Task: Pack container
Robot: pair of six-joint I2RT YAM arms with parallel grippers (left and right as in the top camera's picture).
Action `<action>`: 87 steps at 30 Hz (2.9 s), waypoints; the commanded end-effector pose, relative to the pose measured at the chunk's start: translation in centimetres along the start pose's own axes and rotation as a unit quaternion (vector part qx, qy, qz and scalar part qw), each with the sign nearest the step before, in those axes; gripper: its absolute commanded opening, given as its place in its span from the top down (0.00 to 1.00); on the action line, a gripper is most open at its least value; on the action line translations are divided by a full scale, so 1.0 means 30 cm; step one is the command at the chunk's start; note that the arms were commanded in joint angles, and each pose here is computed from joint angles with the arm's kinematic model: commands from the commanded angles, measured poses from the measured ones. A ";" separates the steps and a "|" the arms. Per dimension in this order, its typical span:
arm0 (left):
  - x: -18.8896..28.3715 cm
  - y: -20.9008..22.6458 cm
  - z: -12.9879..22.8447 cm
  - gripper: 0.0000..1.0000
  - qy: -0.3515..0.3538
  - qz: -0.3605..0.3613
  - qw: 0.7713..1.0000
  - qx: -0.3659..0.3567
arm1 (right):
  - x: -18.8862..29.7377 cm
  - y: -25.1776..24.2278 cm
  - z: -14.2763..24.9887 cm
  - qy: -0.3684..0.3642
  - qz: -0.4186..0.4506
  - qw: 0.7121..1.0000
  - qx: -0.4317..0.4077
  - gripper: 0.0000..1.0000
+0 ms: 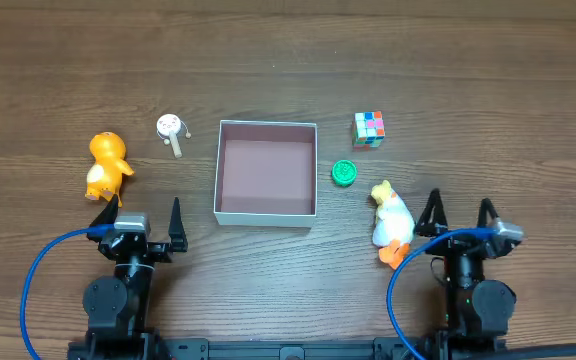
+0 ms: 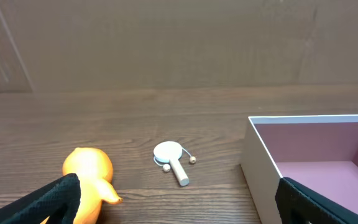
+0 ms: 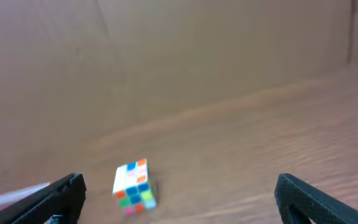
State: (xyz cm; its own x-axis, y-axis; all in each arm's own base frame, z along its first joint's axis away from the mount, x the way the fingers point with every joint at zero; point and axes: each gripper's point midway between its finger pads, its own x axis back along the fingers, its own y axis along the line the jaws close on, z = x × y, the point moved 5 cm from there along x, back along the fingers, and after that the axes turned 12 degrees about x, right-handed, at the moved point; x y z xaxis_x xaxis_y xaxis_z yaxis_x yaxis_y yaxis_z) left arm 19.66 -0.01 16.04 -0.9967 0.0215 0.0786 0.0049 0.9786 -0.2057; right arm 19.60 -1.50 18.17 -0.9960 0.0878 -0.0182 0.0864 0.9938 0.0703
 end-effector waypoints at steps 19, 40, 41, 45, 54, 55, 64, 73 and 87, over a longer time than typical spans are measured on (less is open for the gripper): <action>0.001 0.008 -0.001 0.00 -0.004 -0.008 1.000 -0.005 | -0.070 0.019 -0.447 -0.054 0.015 0.997 0.052 0.00; 0.001 0.008 -0.001 0.00 -0.004 -0.008 1.000 -0.004 | -0.639 0.183 -0.290 0.450 -0.084 0.884 0.092 0.00; 0.001 0.008 -0.001 0.00 -0.004 -0.008 1.000 -0.005 | -0.645 0.217 -0.267 0.454 -0.071 0.879 0.125 0.00; 0.001 0.008 -0.001 0.00 -0.004 -0.008 1.000 -0.005 | -0.637 0.346 -0.120 0.504 -0.053 0.843 0.178 0.00; 0.001 0.008 -0.001 0.00 -0.004 -0.008 1.000 -0.005 | -0.518 0.377 0.005 0.619 -0.063 0.773 0.126 0.00; 0.001 0.008 -0.001 0.00 -0.004 -0.008 1.000 -0.004 | -0.524 0.379 0.004 0.615 -0.064 0.776 0.125 0.00; 0.001 0.008 -0.001 0.00 -0.004 -0.008 1.000 -0.005 | -0.662 0.419 0.019 0.541 -0.104 0.816 0.174 0.00; 0.001 0.008 -0.001 0.00 -0.004 -0.008 1.000 -0.005 | -0.799 0.409 0.140 0.566 -0.067 0.799 0.193 0.00; 0.001 0.008 -0.001 0.00 -0.004 -0.008 1.000 -0.005 | -0.845 0.355 0.223 0.590 -0.065 0.795 0.124 0.00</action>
State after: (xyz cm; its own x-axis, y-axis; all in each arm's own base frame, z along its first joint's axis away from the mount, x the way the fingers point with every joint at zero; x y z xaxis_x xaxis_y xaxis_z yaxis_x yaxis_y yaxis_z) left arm 19.65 0.08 16.03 -0.9968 0.0138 0.0786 -0.0026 0.9788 -0.2048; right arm 45.01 6.94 11.70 -0.2747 0.0465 0.9604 -0.1749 0.9798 -0.0975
